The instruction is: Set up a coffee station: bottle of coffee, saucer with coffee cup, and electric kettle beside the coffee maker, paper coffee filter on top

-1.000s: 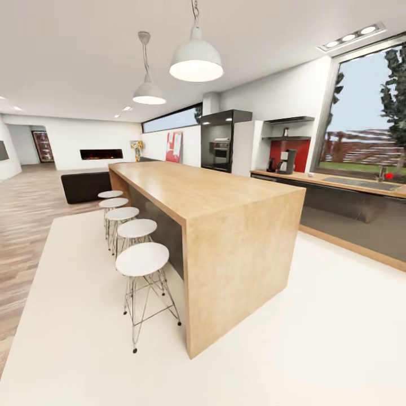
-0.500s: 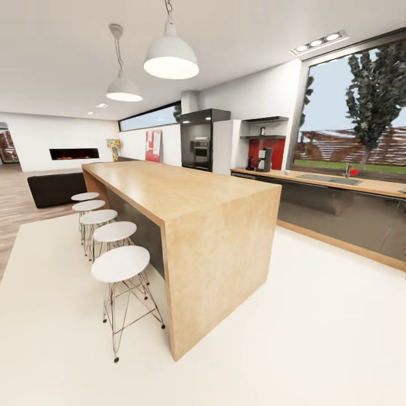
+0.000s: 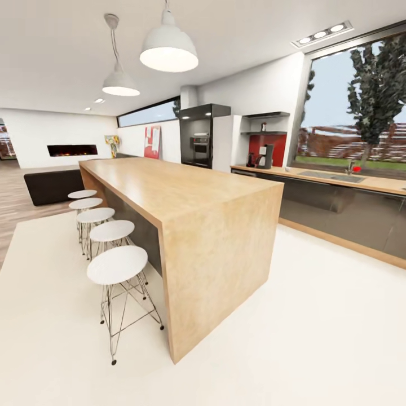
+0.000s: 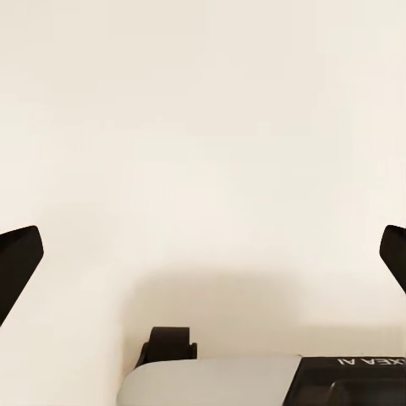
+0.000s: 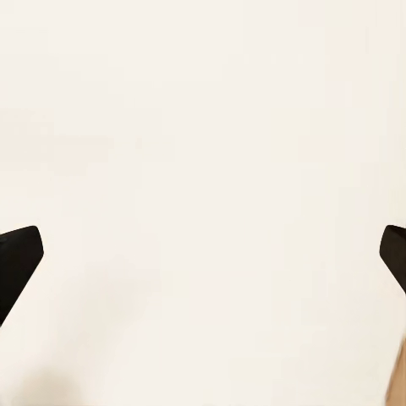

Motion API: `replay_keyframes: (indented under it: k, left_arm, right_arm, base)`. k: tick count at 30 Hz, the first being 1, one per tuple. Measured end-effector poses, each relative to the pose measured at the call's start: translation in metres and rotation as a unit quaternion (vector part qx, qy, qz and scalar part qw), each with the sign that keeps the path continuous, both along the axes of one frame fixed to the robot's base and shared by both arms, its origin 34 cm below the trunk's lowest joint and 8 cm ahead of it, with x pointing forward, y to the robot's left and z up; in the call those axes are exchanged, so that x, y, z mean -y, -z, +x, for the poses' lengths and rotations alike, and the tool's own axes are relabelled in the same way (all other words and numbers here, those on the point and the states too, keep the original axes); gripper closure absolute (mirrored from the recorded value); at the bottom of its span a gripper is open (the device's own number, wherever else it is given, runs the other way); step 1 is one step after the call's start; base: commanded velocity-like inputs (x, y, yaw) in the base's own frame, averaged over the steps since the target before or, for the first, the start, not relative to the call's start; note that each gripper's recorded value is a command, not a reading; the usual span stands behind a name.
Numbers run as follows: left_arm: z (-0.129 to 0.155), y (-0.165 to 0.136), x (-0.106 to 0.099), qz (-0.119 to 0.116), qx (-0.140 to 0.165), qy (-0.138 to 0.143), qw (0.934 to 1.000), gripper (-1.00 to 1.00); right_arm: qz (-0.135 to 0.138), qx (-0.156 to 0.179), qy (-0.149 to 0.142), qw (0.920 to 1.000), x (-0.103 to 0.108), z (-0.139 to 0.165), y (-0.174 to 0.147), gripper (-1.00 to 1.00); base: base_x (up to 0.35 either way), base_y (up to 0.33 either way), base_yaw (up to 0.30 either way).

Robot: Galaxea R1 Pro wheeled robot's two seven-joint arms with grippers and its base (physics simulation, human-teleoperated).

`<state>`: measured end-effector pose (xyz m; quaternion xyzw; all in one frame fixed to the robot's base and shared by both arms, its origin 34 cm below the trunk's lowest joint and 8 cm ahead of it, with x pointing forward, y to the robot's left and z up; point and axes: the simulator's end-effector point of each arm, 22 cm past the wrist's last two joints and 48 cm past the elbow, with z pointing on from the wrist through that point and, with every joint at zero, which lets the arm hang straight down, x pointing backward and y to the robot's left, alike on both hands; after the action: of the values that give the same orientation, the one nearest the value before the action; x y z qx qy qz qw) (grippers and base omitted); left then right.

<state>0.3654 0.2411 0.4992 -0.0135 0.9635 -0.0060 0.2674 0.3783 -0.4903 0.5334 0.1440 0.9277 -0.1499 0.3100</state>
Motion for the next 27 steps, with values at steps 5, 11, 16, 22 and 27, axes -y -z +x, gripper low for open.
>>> replay_keyframes:
  k: [5,11,16,22,27]
  left_arm:
    - [-0.0026,0.0018,0.0002,0.0,-0.004,0.0,1.0,-1.0]
    - [-0.0056,0.0039,-0.0001,0.0,-0.009,0.0,1.0,-1.0]
    - [-0.0077,0.0052,-0.0001,0.0,-0.012,0.0,0.9999,-1.0]
    - [-0.0082,0.0056,-0.0001,0.0,-0.012,0.0,0.9999,-1.0]
    - [-0.0085,0.0058,-0.0001,0.0,-0.013,0.0,0.9999,-1.0]
  right_arm:
    - [-0.001,-0.004,0.0,1.0,0.0006,-0.0021,0.0016,-1.0]
    - [-0.001,-0.008,0.0,1.0,0.001,-0.0044,0.0035,-1.0]
    - [-0.001,-0.011,0.0,0.9999,0.0008,-0.0063,0.005,-1.0]
    - [-0.001,-0.012,-0.001,0.9999,0.0007,-0.0066,0.0054,-1.0]
    - [-0.001,-0.013,-0.001,0.9999,0.0002,-0.0074,0.006,-1.0]
  base:
    - [0.002,0.0,0.0]
    - [0.0,0.0,0.0]
    - [0.0,0.0,0.0]
    - [0.0,0.0,-0.045]
    - [0.0,0.0,-0.201]
